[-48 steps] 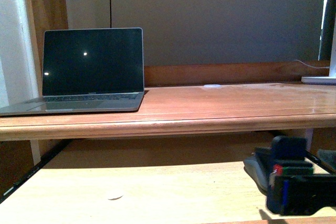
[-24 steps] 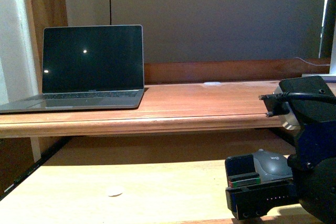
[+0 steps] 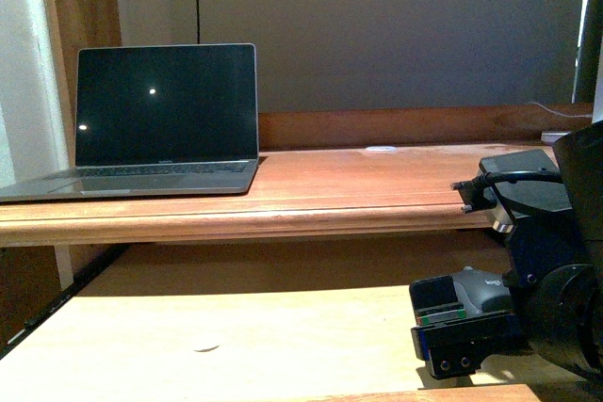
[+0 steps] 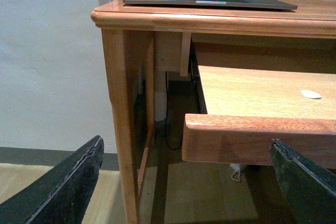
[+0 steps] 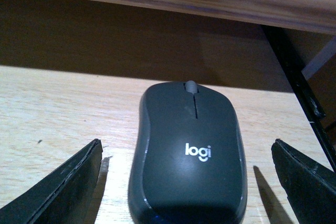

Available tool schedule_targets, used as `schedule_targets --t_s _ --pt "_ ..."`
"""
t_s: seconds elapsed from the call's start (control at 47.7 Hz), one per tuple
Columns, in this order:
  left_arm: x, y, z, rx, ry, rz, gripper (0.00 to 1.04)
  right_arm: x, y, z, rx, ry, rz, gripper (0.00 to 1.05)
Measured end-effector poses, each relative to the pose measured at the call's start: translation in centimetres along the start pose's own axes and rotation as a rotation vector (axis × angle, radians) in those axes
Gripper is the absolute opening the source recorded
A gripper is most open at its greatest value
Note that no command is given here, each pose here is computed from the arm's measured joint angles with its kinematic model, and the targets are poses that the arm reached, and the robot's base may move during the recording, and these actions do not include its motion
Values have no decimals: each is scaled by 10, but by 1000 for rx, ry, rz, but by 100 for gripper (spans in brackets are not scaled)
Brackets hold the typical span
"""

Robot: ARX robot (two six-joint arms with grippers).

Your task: Place mouse

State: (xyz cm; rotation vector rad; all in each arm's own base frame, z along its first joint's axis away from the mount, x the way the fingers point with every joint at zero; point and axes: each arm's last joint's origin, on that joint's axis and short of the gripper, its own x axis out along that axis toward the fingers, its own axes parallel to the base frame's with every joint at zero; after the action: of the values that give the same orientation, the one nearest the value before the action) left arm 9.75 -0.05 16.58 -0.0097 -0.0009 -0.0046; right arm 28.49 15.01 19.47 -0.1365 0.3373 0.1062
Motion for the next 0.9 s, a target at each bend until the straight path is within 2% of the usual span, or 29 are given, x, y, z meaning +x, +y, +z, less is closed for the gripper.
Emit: schedule_targets --t_s 0.105,0.336,0.378,0.692,0.902 --pt "0 0 0 0 0 0 97 4 -2 1 25 15 8 95" --pt "0 0 0 0 0 0 97 7 -3 3 39 12 25 60" --pt "0 0 0 0 0 0 97 7 -3 3 39 10 27 57" --pt "0 0 0 0 0 0 97 6 -11 9 49 -9 29 55" --pt "0 0 0 0 0 0 97 -30 -27 44 88 -63 111 55"
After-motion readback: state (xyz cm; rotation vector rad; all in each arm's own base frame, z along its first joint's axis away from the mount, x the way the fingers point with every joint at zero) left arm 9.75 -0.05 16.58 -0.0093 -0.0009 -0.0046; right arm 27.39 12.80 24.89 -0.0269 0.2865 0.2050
